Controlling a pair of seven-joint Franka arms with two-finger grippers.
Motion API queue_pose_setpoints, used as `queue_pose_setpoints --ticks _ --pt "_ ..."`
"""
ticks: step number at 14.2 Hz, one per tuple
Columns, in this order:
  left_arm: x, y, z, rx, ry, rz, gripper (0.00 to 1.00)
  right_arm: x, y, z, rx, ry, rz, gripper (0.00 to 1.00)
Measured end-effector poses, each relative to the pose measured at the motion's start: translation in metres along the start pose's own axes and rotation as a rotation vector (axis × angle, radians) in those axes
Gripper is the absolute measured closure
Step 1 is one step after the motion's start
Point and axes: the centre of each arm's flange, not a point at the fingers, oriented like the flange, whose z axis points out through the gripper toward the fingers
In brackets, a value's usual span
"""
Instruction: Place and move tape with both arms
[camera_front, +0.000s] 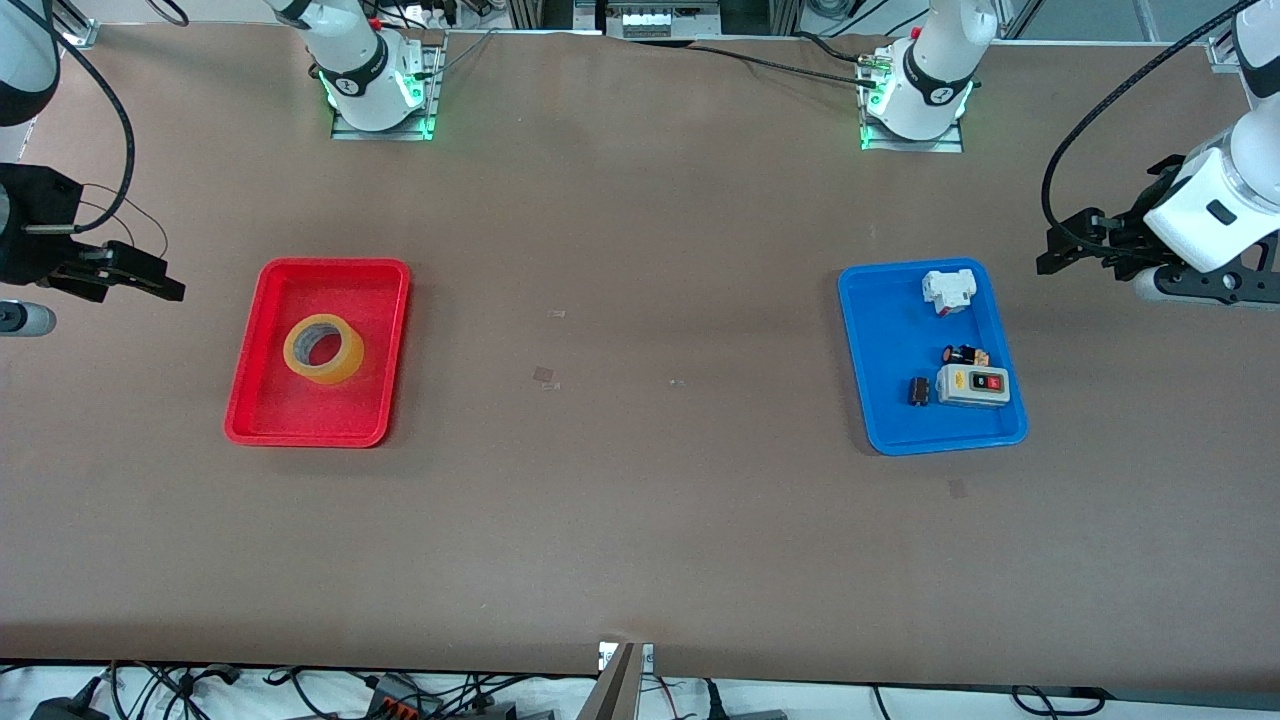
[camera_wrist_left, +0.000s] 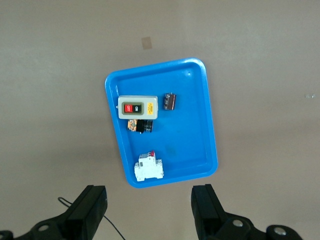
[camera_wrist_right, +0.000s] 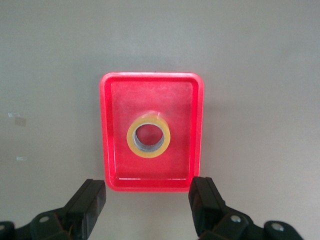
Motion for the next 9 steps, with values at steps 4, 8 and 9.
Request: queue_pose_setpoints --ticks 4,8,9 --pt "-0.007 0.0 0.003 0.0 -0.004 0.0 0.0 -0.023 -0.001 -0.004 -0.003 0.004 0.001 0.0" --pt "-0.007 -0.001 0.003 0.0 -0.001 -0.002 0.0 -0.027 -0.001 -0.005 -0.003 -0.003 0.001 0.0" --pt "-0.007 -0.001 0.003 0.0 -0.001 -0.002 0.0 -0.027 -0.001 -0.005 -0.003 -0.004 0.001 0.0"
